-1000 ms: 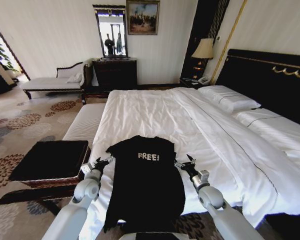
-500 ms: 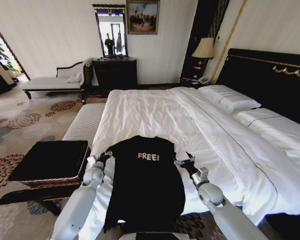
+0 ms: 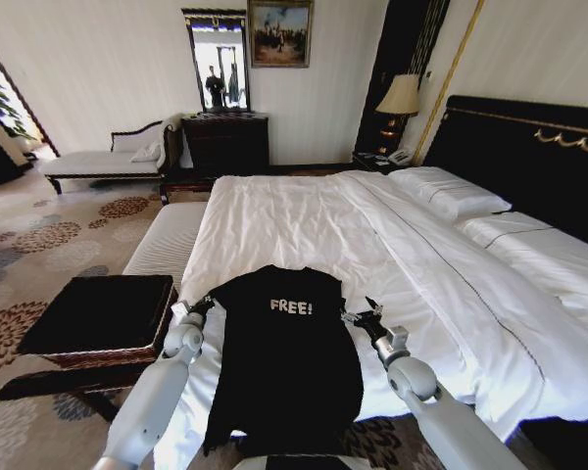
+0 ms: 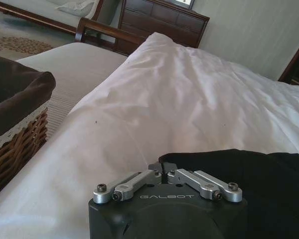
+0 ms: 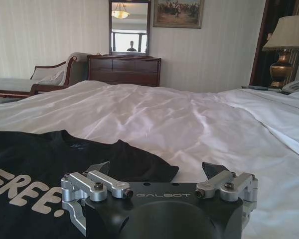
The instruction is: Fold the clothes on the bed and place them into the basket.
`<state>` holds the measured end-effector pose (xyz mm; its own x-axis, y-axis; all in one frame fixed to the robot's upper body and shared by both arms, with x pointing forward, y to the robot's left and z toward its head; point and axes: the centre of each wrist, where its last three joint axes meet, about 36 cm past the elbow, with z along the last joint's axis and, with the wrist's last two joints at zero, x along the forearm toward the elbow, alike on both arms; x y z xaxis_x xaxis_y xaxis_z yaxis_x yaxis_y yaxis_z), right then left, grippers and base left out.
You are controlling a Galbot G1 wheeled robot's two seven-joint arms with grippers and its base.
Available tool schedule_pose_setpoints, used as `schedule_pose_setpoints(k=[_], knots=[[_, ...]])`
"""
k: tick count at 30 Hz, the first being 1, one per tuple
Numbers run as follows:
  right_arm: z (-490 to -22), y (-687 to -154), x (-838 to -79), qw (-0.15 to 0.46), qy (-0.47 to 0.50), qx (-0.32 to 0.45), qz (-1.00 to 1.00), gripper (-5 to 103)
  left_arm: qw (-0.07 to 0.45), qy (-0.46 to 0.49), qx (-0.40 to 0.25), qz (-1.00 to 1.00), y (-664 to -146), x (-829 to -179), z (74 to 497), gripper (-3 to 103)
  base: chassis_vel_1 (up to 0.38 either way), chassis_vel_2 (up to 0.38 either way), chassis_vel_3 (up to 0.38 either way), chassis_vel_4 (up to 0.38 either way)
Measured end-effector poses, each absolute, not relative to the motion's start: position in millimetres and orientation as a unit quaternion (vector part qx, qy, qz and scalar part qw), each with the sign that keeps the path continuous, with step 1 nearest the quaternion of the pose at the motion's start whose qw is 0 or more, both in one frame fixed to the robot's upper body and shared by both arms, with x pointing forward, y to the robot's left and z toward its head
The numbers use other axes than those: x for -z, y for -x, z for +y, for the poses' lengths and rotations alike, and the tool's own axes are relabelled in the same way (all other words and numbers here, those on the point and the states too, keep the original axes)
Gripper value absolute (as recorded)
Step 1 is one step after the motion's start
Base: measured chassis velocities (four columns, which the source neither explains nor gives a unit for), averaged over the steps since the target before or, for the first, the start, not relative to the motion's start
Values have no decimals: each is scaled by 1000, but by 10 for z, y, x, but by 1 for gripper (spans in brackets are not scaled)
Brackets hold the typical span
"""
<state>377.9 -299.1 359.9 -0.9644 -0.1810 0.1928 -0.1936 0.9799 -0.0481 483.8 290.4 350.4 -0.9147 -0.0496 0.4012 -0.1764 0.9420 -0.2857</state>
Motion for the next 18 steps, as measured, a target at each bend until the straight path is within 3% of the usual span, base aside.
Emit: schedule_pose_setpoints(k=[7,18], knots=[[-3000,-3818,-3640,88,-94,-34,-991,100,209,-20,-121,-970,-4738,-3827,2816,0,0,0,0,0],[-3014,-3824,-3670,82,-93,-33,-992,100,223,109,-34,-968,-4666,-4191,2165,0,0,0,0,0]])
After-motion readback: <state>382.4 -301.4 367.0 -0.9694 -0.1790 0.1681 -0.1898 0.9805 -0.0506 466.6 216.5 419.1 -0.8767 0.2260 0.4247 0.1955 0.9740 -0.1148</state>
